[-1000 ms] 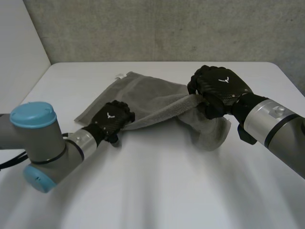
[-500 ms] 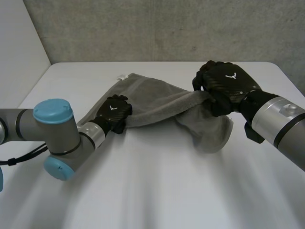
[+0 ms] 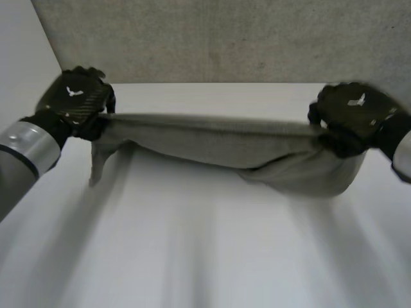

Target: Fold the towel.

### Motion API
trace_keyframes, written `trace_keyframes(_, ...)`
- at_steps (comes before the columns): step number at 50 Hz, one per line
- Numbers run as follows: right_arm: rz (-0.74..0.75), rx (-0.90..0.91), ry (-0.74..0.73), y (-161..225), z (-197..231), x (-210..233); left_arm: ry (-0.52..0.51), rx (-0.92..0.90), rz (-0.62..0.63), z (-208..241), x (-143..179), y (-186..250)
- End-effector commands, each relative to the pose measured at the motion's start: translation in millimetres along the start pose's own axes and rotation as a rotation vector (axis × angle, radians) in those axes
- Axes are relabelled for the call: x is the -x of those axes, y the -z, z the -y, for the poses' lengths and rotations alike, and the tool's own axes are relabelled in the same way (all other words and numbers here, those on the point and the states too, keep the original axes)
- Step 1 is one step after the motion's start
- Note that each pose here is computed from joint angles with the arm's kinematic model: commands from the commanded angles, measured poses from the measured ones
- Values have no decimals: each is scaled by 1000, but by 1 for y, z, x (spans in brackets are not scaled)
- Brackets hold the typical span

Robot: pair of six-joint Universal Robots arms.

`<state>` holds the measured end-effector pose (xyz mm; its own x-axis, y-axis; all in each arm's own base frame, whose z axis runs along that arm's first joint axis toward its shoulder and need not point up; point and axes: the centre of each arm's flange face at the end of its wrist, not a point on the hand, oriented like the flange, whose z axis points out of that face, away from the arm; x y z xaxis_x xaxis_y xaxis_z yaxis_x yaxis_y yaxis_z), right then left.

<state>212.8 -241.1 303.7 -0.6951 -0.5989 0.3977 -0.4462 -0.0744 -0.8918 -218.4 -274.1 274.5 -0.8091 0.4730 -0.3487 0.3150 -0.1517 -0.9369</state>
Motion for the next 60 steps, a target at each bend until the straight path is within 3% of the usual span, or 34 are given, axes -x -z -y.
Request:
trace_keyframes(1,-98,-214,22,25,51,-13,-34,-88,52,31,13,15)
trace_keyframes(4,-103,-219,28,25,54,-16,-44,-103,75,35,19,16)
trace_keyframes(10,-33,-97,5,1,21,-10,-33,-47,116,17,35,10)
trace_keyframes(16,31,24,98,-31,-19,-2,-5,118,52,-43,26,-19)
trace_keyframes(20,35,34,175,-59,-30,-8,-75,168,14,-72,24,-48)
trace_keyframes(24,-1,-32,219,-84,-21,-15,-128,121,14,-69,25,-72)
trace_keyframes(26,-49,-99,258,-95,-7,-21,-148,70,22,-56,27,-85)
trace_keyframes(28,-233,-266,334,-110,37,-48,-180,-87,67,-10,37,-104)
trace_keyframes(29,-234,-266,334,-110,37,-48,-180,-88,67,-10,37,-104)
trace_keyframes(31,-427,-456,387,-104,95,-78,-171,-269,161,51,55,-111)
trace_keyframes(37,-491,-610,340,-88,139,-89,-59,-486,231,124,83,-99)
trace_keyframes(39,-445,-575,284,-93,126,-84,0,-486,200,121,83,-99)
trace_keyframes(43,-368,-467,247,-102,93,-71,16,-419,141,95,72,-104)
trace_keyframes(49,-199,-266,172,-108,20,-34,51,-203,68,6,64,-101)
trace_keyframes(55,-120,-119,114,-103,-31,-13,41,-117,41,-40,43,-90)
trace_keyframes(60,-30,8,58,-90,-81,11,-24,-14,-1,-73,21,-63)
